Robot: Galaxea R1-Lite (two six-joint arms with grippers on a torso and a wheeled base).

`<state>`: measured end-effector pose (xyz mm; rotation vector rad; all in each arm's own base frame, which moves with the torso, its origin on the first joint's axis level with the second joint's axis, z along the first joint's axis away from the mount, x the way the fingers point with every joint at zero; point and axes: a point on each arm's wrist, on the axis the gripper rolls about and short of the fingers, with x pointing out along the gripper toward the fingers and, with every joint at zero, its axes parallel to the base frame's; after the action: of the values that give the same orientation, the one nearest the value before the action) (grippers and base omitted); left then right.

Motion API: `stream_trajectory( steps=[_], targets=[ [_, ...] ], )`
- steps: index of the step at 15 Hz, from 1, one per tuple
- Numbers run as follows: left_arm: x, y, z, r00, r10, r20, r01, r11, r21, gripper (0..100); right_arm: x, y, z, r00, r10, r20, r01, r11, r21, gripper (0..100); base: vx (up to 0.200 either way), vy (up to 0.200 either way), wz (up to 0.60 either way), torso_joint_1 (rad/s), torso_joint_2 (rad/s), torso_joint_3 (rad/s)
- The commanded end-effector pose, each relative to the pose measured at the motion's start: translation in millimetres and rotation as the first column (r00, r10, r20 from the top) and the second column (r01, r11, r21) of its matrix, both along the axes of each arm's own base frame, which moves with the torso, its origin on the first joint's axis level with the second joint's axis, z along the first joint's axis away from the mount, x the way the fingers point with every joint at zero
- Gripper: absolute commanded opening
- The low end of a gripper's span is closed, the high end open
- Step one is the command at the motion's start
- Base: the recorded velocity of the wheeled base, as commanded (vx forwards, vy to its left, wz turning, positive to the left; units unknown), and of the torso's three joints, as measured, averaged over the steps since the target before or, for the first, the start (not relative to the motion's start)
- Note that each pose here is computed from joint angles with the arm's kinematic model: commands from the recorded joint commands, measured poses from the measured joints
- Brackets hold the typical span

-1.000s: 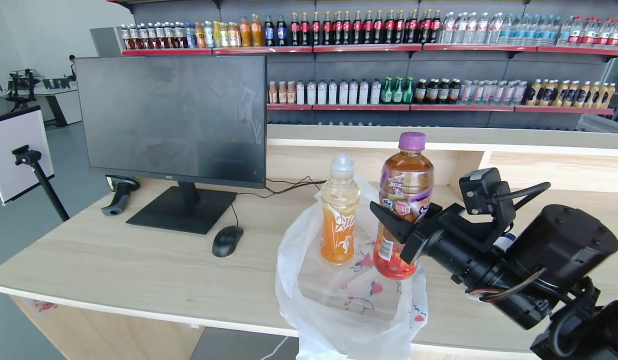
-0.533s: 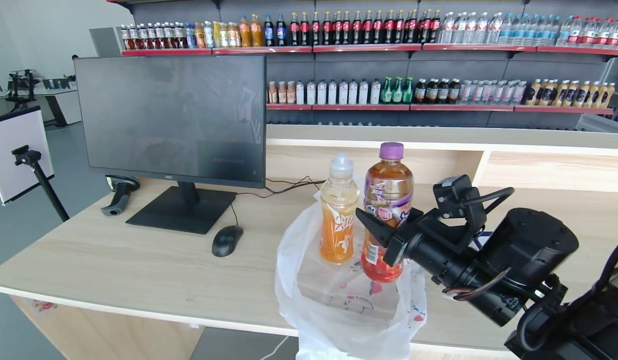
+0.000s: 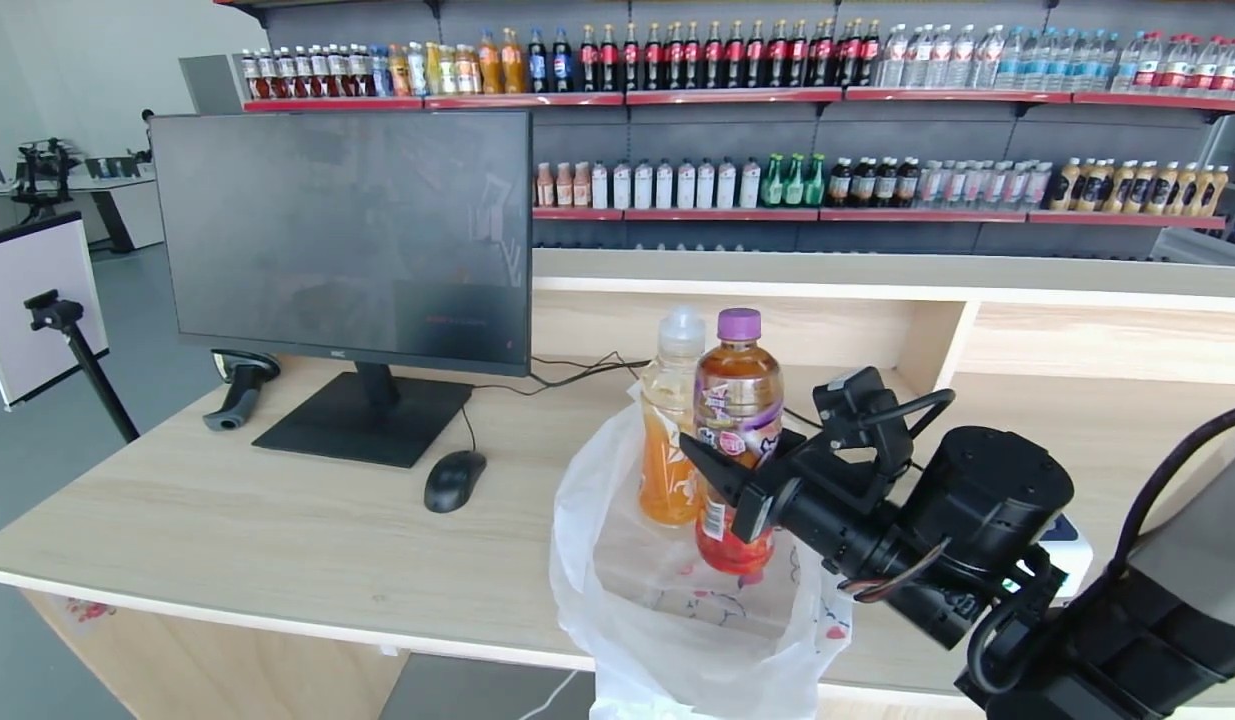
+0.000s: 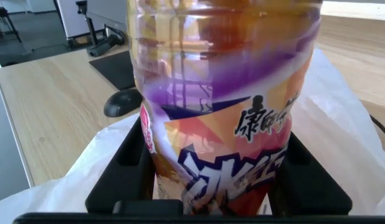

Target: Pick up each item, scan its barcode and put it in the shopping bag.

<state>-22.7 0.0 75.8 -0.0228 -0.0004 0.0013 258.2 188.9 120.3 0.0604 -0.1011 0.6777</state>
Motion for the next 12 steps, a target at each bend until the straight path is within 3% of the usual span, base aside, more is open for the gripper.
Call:
stream_trajectory(
  steps=[1, 12],
  targets=[
    [0.0, 0.0, 0.1, 1.000, 0.000, 0.001, 0.000, 1.000, 0.000, 100, 3.1, 1.4, -6.7, 1.000, -0.001, -0.019, 0.001, 1.000, -0.006, 0, 0.000, 0.000, 0.00, 0.000, 0.00, 0.000],
    [0.0, 0.0, 0.1, 1.000, 0.000, 0.001, 0.000, 1.000, 0.000, 100, 2.2, -2.3, -21.0, 0.998, -0.010, -0.066, 0.008, 0.999, -0.040, 0, 0.000, 0.000, 0.00, 0.000, 0.00, 0.000]
  ],
)
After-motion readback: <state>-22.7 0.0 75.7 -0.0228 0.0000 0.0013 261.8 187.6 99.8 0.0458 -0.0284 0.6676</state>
